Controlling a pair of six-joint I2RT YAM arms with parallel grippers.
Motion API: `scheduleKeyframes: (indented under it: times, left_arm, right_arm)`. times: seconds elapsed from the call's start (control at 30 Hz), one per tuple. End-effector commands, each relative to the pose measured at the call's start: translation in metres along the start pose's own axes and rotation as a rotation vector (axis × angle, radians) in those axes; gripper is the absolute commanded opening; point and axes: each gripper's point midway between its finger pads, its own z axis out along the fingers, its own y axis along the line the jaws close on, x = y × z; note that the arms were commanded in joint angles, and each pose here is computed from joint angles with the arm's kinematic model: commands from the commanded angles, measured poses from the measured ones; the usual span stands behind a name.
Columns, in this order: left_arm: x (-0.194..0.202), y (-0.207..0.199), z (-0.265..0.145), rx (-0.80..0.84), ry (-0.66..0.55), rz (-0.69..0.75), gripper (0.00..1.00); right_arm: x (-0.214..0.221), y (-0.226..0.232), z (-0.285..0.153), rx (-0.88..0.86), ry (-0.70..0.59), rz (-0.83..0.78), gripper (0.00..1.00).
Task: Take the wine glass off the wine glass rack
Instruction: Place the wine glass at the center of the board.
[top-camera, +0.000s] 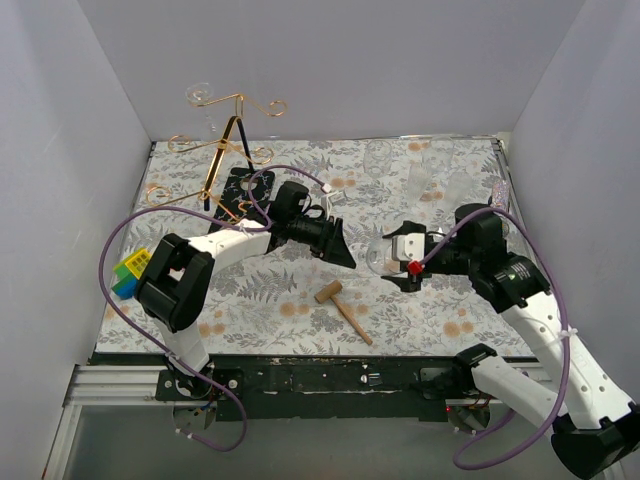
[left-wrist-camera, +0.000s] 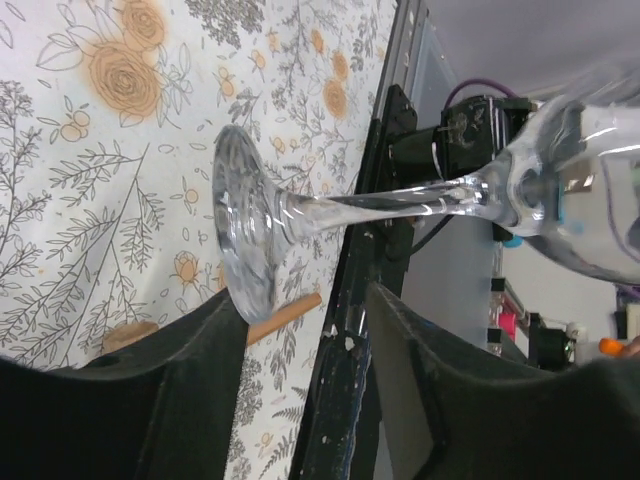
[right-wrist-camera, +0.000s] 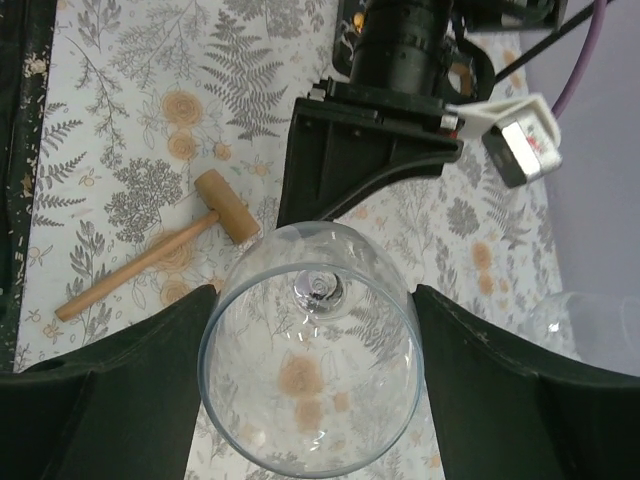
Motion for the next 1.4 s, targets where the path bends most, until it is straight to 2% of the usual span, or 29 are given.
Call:
scheduleKeyframes:
  times: [0.0, 0.2, 0.43, 0.67, 0.8, 1.37]
  left_arm:
    - [-0.023, 0.001, -0.004, -0.028, -0.055, 0.040, 0.53]
    - [-0.022, 0.008, -0.005, -0.069, -0.065, 0.043, 0.66]
    - [-0.025, 0.011, -0.006, -0.094, -0.078, 0.069, 0.70]
    - [-0.024, 0.010, -0.007, -0.095, -0.083, 0.077, 0.71]
    - [-0.025, 0.009, -0.008, -0.093, -0.085, 0.081, 0.71]
    - [-0.024, 0.005, -0.010, -0.087, -0.084, 0.088, 0.72]
  right_arm:
    - [-0.003, -0.030, -0.003, 0.121, 0.035, 0.079, 0.52]
    - [0.019, -0.047, -0.004, 0.217, 0.103, 0.246, 0.52]
    - [0.051, -0.079, -0.018, 0.315, 0.177, 0.356, 0.49]
    - [0.092, -0.128, -0.043, 0.425, 0.264, 0.449, 0.45]
    - [0.106, -0.143, -0.046, 0.435, 0.265, 0.471, 0.43]
    - [0.143, -0.180, -0.027, 0.470, 0.260, 0.559, 0.42]
